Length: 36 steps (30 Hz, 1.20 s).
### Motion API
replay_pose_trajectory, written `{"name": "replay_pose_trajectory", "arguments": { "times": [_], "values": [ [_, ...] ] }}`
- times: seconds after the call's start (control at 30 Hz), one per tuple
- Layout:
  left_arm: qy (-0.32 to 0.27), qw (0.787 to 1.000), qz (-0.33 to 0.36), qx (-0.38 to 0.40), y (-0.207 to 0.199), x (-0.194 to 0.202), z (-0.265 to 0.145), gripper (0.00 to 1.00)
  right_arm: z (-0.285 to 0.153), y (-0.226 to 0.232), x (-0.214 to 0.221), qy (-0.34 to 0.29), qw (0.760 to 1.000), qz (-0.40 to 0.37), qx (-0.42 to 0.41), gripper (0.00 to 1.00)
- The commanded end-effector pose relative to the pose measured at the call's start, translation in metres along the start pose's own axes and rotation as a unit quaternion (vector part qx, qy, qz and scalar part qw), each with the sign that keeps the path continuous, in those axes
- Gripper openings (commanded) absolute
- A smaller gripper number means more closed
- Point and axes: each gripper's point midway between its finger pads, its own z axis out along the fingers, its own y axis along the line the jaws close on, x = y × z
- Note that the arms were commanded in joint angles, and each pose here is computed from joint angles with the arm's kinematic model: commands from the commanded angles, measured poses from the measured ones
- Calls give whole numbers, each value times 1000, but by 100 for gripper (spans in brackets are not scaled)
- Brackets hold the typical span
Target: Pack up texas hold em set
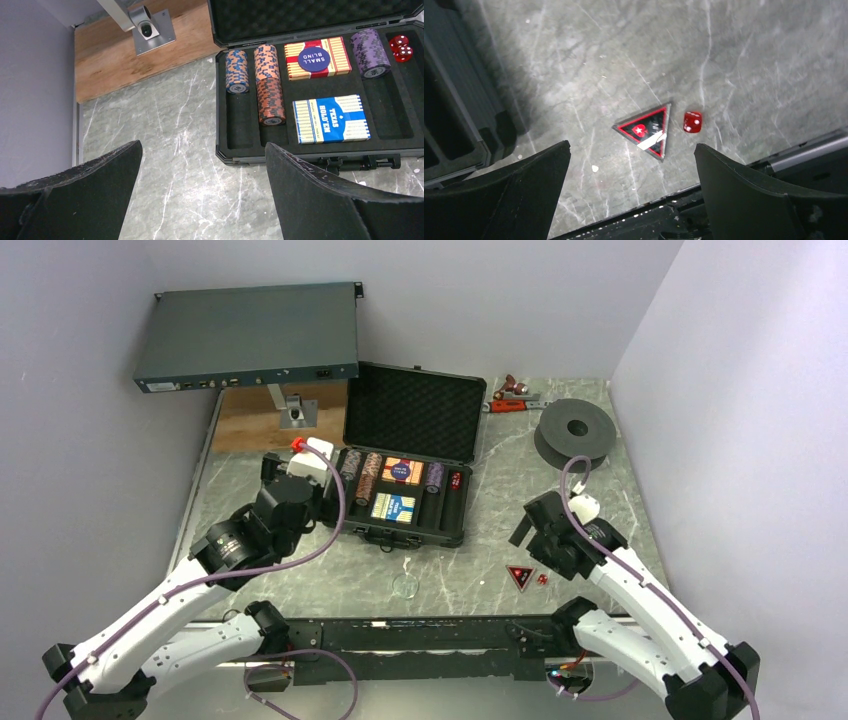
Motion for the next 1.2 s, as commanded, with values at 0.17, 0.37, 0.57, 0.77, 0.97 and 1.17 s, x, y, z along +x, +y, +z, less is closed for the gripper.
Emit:
{"name": "replay_pose_trajectory", "arguments": {
  "times": [0.17, 0.37, 0.57, 0.77, 0.97, 1.17],
  "values": [
    [-6, 1000, -3, -6, 1, -5, 2, 99, 11, -23, 9, 18, 996, 76, 44, 95],
    [-4, 1000, -1, -15, 4, -4, 3, 99, 24, -29, 15, 37, 993, 100, 48, 87],
    [-2, 1000, 2, -18, 4, -3, 3, 98, 36, -39, 20, 65, 989, 121, 50, 78],
    [0, 1000, 2, -22, 6, -2, 4, 98, 45, -47, 24, 91, 985, 138, 54, 70],
    [0, 1000, 2, -25, 7, -2, 5, 98, 46, -50, 25, 90, 984, 143, 58, 67],
    [2, 1000, 3, -28, 7, -1, 5, 97, 49, -48, 38, 118, 980, 150, 56, 60]
  ]
}}
